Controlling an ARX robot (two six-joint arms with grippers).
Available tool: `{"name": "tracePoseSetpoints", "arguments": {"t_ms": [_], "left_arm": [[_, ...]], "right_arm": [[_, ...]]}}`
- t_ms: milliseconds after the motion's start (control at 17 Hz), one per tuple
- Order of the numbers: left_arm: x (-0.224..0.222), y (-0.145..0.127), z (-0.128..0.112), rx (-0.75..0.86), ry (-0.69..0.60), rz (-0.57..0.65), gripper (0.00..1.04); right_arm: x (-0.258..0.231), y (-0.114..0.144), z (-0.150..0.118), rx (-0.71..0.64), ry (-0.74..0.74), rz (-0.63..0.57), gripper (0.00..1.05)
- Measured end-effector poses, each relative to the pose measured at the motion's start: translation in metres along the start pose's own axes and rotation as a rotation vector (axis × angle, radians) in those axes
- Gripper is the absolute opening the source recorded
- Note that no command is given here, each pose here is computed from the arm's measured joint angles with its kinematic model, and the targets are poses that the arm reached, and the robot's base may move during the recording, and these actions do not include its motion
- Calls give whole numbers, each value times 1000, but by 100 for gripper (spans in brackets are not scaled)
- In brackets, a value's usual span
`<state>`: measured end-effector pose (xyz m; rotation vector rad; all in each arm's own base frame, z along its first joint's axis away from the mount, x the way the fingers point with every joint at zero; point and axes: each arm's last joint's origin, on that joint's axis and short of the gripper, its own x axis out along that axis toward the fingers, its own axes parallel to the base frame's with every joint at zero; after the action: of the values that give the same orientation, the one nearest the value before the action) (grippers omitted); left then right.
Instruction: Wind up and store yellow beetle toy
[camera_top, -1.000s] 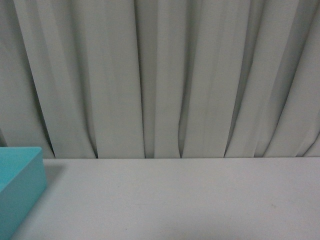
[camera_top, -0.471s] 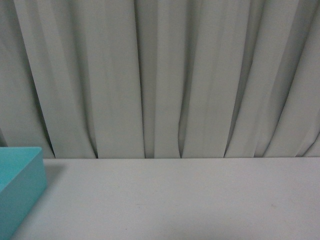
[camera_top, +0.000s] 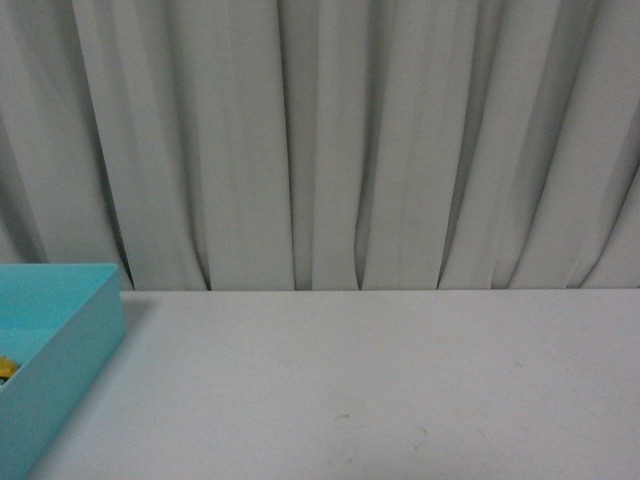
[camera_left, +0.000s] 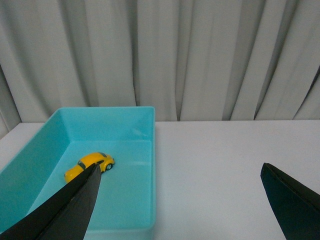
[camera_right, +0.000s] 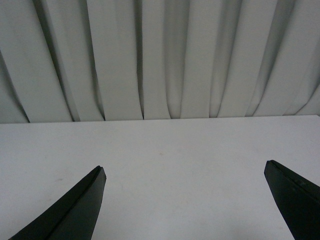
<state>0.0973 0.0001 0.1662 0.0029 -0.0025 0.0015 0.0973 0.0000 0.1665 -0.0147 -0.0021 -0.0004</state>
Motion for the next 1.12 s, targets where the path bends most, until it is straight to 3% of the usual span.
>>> {"name": "tracePoseSetpoints", "arguments": {"t_ms": [1118], "left_arm": [[0,0,0,0,-1,0,98]], "right_arm": [[0,0,0,0,-2,0,98]]}}
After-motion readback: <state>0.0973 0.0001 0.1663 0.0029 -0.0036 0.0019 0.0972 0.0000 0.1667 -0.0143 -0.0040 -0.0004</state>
